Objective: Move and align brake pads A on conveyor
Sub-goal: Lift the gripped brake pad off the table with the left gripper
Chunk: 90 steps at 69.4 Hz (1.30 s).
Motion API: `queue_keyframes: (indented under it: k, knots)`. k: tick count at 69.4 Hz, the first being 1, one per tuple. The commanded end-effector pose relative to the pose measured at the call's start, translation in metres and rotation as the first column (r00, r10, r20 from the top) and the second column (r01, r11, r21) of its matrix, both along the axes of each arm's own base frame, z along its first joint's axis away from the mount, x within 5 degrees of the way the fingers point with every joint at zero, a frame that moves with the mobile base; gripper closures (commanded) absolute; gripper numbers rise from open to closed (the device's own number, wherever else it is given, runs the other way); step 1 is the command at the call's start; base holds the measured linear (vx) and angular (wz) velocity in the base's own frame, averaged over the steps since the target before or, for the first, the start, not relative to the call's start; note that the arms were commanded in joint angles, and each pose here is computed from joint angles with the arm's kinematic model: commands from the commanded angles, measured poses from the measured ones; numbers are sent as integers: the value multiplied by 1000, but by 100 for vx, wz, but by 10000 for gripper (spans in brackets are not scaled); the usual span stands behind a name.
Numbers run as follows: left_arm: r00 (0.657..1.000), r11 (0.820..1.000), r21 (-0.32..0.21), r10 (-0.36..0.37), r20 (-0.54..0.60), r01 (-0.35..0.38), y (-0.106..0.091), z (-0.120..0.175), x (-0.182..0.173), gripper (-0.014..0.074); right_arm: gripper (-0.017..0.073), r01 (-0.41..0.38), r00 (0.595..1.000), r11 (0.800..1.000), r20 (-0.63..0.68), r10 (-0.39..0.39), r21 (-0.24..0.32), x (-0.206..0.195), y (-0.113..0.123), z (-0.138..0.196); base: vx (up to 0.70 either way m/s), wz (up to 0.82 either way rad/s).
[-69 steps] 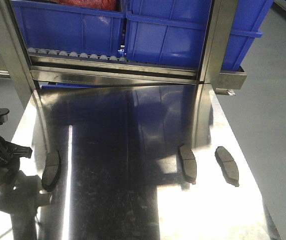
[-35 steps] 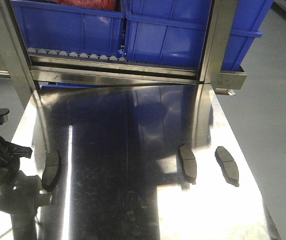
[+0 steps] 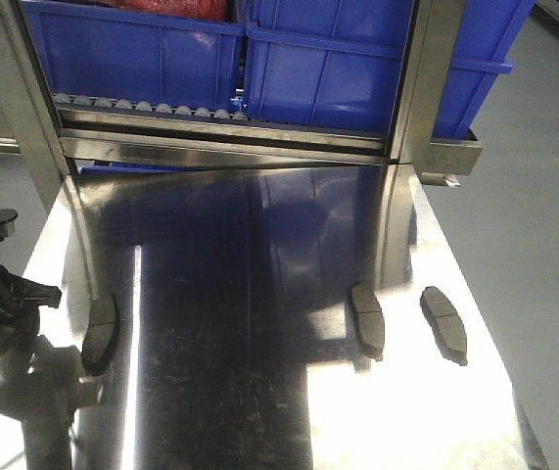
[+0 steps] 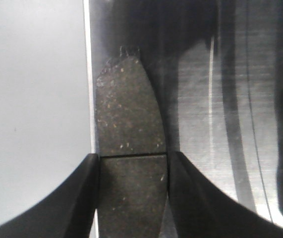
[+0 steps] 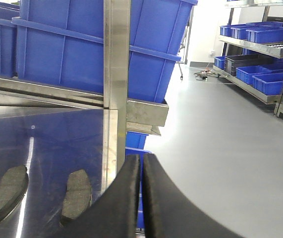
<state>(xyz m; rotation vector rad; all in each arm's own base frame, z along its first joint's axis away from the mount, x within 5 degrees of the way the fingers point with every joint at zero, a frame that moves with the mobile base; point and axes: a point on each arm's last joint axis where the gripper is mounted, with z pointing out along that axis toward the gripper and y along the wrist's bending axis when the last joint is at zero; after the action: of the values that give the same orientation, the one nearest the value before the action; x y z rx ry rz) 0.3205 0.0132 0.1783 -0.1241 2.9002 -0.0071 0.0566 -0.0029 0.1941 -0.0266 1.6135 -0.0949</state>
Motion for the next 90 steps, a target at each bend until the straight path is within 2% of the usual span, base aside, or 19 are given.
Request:
queue_keyframes:
  k: [1,32,51,60,72,78,84,90]
  knots:
    - [992,1000,6,-9,125,9,-2,29,3,416,561,0,997,1000,82,2,-17,-1,0,6,0,0]
    - [985,1000,12,-19,173,17,-2,40,1,416,561,0,997,1000,82,2,-17,-1,0,6,0,0]
    - [952,998,38,-55,303,45,-2,73,-11,416,561,0,997,1000,82,2,-17,-1,0,6,0,0]
    - [913,994,75,-101,395,78,-3,90,-32,415,561,0,997,1000,82,2,-17,-1,0,6,0,0]
    - [840,983,138,-173,514,118,-5,113,-74,415,561,0,997,1000,82,2,-17,-1,0,6,0,0]
    - [796,973,174,-223,562,151,-11,122,-97,415,561,0,997,1000,82,2,-17,-1,0,6,0,0]
    - [737,962,203,-270,620,182,-18,132,-121,415,561,0,997,1000,82,2,-17,-1,0,6,0,0]
    - [682,963,188,-271,679,195,-24,137,-143,415,561,0,997,1000,82,2,-17,-1,0,6,0,0]
